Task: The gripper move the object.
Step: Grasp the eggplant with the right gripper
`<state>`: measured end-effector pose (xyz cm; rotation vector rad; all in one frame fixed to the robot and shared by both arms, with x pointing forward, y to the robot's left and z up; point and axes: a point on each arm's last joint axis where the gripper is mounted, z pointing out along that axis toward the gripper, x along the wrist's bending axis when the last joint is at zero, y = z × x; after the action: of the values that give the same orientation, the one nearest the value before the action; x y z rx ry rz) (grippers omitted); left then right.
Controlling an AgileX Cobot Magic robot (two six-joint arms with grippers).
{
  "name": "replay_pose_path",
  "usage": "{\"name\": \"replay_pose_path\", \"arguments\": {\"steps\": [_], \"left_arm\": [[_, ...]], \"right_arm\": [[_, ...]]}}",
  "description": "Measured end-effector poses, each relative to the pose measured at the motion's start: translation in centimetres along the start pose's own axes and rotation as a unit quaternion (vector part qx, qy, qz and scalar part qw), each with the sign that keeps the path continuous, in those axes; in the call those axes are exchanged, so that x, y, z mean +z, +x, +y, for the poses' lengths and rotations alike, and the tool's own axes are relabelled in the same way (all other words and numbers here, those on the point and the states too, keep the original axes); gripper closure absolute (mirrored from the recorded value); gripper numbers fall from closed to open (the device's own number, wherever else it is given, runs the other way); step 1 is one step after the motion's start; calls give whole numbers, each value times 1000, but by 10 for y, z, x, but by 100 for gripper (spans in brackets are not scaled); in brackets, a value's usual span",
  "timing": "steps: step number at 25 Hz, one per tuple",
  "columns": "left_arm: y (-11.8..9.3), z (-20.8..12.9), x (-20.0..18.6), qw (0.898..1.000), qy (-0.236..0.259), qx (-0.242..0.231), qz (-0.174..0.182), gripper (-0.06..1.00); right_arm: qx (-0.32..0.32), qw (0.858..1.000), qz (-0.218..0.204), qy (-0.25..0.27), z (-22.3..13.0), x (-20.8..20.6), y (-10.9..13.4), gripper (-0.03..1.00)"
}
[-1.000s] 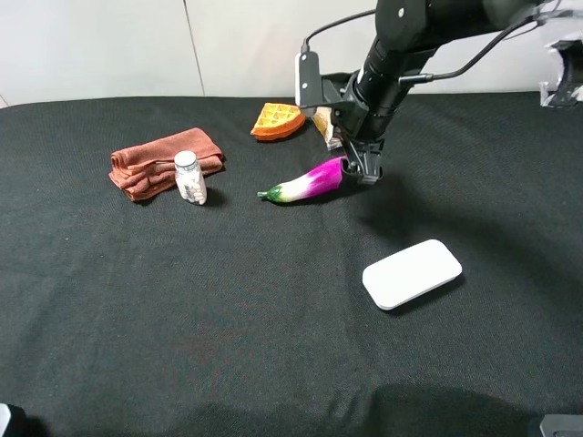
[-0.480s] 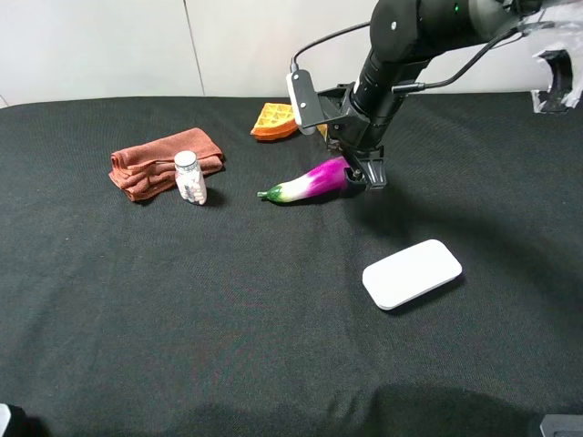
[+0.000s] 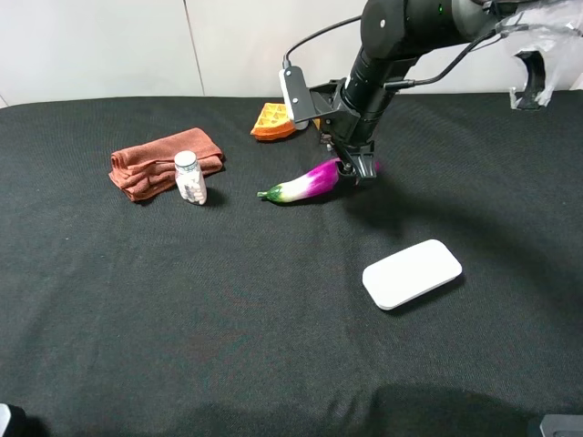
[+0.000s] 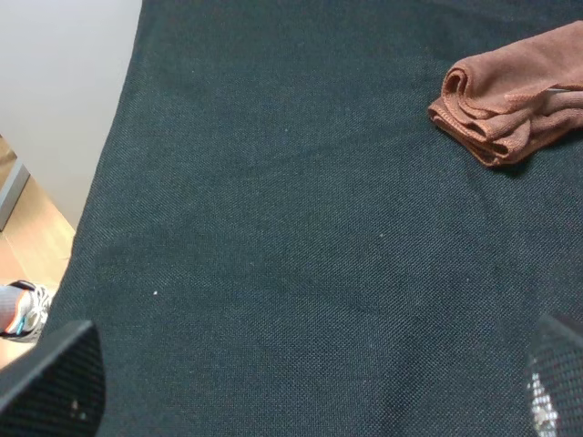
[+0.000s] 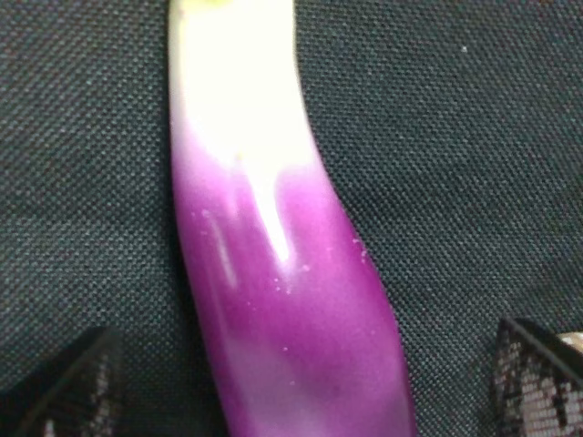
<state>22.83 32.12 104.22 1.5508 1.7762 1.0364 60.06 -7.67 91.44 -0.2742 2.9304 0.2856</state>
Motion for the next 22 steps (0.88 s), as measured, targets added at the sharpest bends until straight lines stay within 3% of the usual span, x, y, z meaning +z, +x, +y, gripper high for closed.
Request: {"name": "replay_pose_path", "arguments": {"steps": [8,22], "left_arm": [[1,0,0,1000,-1,-1,6,-1],[1,0,0,1000,-1,-2,6,-1]], "right_arm": [[2,1000,15,5,-2,14,2,36],[2,1000,3,2,-2,14,0,36]]}}
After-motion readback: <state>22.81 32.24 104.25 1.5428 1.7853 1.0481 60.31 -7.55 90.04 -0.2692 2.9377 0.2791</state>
